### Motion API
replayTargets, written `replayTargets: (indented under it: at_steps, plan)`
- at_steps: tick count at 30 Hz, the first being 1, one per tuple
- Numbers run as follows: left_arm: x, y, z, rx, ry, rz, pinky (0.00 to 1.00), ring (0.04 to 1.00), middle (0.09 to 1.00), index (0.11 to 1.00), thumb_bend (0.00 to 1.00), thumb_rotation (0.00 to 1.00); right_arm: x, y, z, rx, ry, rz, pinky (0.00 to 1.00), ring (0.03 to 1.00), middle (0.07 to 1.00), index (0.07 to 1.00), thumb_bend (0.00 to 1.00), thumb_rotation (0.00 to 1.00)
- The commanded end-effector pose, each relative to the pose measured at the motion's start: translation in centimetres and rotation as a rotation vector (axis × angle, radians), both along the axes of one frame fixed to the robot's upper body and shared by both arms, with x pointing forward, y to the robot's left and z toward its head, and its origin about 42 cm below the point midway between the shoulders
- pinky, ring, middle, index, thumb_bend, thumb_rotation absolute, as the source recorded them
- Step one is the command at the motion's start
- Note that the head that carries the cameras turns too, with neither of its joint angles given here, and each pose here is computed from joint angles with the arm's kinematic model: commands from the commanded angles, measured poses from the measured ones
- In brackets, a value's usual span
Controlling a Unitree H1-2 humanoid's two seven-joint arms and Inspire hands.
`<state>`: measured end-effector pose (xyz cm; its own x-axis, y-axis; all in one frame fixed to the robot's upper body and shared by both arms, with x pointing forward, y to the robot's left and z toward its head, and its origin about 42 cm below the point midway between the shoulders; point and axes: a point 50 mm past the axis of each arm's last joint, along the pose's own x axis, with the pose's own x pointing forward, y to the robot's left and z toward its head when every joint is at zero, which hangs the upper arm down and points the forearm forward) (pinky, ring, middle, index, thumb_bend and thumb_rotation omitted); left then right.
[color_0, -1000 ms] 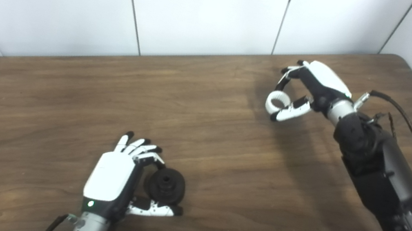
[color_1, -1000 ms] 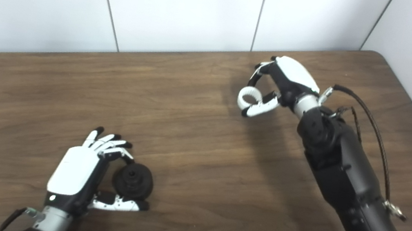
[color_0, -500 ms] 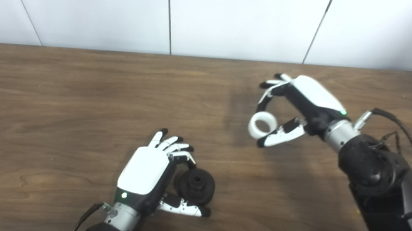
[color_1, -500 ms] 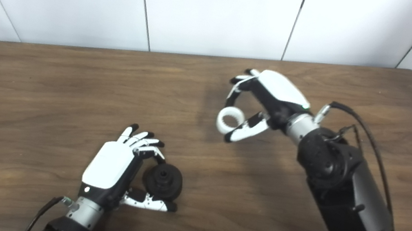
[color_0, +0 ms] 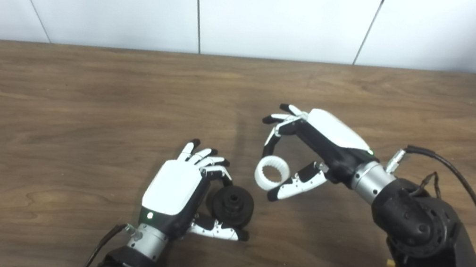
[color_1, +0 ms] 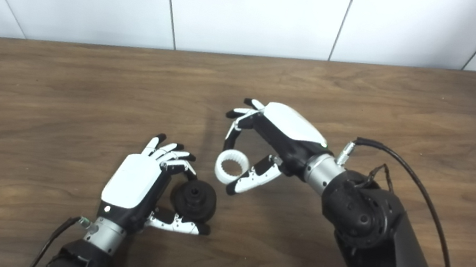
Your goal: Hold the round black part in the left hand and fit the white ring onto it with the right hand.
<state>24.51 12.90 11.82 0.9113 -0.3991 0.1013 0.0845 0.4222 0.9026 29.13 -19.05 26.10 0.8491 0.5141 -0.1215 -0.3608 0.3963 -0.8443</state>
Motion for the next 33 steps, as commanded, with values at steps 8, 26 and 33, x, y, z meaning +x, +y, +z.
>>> replayTargets:
  at_steps: [8, 26, 33]
  plan:
    - [0.1, -0.3, -0.1, 0.021, 0.006, -0.005, 1.0, 0.88, 0.784, 0.485, 0.52, 0.05, -0.9, 1.2, 0.6, 0.014, -0.025, 0.041, 1.0, 1.0, 0.883, 0.484, 0.52, 0.13]
    - [0.1, -0.8, -0.1, 0.017, 0.008, -0.002, 1.0, 0.885, 0.784, 0.485, 0.52, 0.05, -0.6, 2.1, -0.8, 0.008, 0.008, 0.067, 1.0, 1.0, 0.878, 0.484, 0.52, 0.13]
    - [0.1, -1.0, -0.2, 0.017, 0.01, -0.004, 1.0, 0.887, 0.785, 0.485, 0.52, 0.05, -0.3, 2.5, -1.1, 0.014, 0.003, 0.067, 1.0, 1.0, 0.878, 0.484, 0.52, 0.13]
